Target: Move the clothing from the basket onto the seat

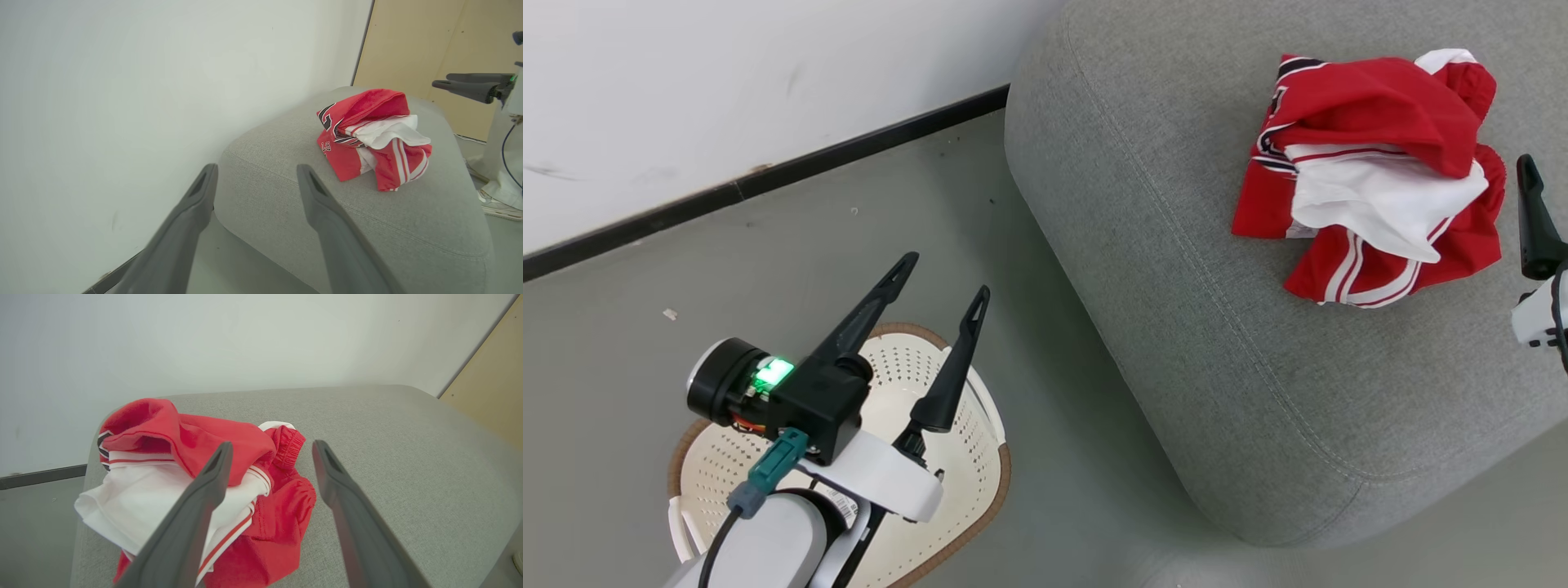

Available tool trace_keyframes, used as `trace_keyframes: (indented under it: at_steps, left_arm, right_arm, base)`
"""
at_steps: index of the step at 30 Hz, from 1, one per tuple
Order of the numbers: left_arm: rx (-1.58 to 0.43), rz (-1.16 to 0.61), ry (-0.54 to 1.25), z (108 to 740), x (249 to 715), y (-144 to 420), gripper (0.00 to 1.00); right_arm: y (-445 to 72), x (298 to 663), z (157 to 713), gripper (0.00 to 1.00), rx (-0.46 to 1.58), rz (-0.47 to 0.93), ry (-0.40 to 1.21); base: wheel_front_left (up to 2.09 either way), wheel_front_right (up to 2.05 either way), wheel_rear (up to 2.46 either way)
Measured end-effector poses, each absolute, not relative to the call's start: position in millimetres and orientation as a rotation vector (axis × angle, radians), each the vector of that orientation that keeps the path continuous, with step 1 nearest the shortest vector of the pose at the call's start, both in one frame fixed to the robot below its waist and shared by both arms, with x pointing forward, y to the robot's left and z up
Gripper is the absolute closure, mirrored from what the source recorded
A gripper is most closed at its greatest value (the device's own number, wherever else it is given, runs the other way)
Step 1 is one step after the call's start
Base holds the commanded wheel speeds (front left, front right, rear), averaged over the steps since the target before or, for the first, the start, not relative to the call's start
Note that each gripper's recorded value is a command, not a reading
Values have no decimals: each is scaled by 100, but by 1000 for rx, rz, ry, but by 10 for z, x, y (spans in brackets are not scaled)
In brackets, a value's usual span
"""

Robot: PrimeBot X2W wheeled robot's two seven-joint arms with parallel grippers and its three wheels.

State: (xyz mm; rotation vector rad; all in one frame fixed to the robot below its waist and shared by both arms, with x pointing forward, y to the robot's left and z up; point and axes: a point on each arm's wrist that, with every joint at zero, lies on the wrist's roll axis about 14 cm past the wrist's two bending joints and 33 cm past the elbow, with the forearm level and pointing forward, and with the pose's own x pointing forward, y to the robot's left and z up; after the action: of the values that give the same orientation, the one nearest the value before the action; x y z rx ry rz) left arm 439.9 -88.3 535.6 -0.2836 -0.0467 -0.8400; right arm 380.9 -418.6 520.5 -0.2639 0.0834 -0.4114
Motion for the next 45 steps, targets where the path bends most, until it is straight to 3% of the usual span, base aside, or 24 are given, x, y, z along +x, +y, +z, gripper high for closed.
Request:
trace_keyframes:
  at_steps: [10, 24, 45]
  left_arm:
    - [-267, -699, -76, 5392, 4489, -572, 0]
    - [-269, -465, -100, 5402, 4490, 30, 0]
    - [-190, -63, -72, 5240, 4223, 1268, 0]
  right_arm:
    - [-3917, 3846, 5455, 0, -256, -349, -24]
    - [-3070, 4159, 5588, 0, -162, -162, -143]
    - [-2004, 4207, 5529, 0, -68, 61, -181]
  base:
    - [0, 0, 0]
    - [0, 0, 0]
    - [0, 0, 0]
